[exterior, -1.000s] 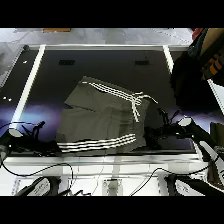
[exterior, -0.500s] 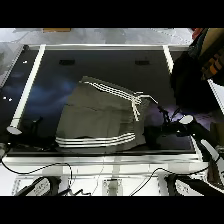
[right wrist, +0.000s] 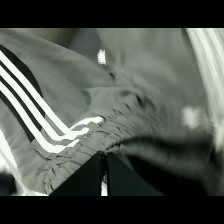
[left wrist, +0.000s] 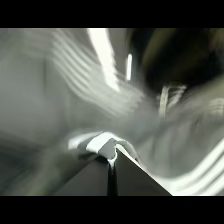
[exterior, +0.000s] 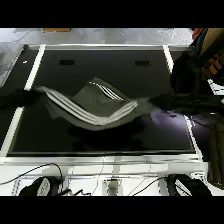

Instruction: Fold the clothes and pants, and hang the long-sleeved shirts on hangers.

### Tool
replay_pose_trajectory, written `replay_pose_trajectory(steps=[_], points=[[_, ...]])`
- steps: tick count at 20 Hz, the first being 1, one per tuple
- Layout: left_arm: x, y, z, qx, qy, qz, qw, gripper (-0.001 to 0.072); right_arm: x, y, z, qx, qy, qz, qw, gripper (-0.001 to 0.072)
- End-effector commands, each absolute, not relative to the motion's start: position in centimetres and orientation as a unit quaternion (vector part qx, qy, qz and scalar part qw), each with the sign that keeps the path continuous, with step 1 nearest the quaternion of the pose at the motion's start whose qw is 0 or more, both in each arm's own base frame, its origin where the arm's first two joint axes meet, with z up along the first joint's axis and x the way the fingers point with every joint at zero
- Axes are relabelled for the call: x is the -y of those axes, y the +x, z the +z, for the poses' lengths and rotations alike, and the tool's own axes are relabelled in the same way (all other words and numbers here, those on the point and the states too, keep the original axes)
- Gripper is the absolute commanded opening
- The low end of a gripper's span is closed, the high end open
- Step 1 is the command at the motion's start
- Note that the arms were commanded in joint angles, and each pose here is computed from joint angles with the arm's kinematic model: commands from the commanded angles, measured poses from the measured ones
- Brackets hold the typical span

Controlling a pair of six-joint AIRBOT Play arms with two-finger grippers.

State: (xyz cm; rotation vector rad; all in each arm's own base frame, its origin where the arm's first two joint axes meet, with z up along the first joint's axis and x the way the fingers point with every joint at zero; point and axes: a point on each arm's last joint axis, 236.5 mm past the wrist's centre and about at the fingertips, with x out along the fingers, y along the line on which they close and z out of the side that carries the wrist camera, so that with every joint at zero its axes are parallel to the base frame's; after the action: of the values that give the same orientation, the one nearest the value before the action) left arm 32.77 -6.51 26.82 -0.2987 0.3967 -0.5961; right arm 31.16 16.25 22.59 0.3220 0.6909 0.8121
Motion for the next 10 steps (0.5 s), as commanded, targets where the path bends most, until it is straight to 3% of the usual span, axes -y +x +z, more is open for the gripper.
replay_pose_trajectory(steps=[1,6,10], points=[[8.1,28.0,42.1,0.046,-0.089,-0.272,0.957,0.0013,-16.8,27.4,35.1,-0.19,0.147,0.395,0.887,0.0022],[6.1,20.2,50.6,0.227,-0.039,-0.143,0.962,0.0012,-17.3,21.8,43.9,-0.092,0.214,0.404,0.885,0.0022],[3.5,18.5,52.9,0.282,-0.032,-0.074,0.956,0.001,-16.5,23.0,44.3,-0.089,0.245,0.383,0.886,0.0022]])
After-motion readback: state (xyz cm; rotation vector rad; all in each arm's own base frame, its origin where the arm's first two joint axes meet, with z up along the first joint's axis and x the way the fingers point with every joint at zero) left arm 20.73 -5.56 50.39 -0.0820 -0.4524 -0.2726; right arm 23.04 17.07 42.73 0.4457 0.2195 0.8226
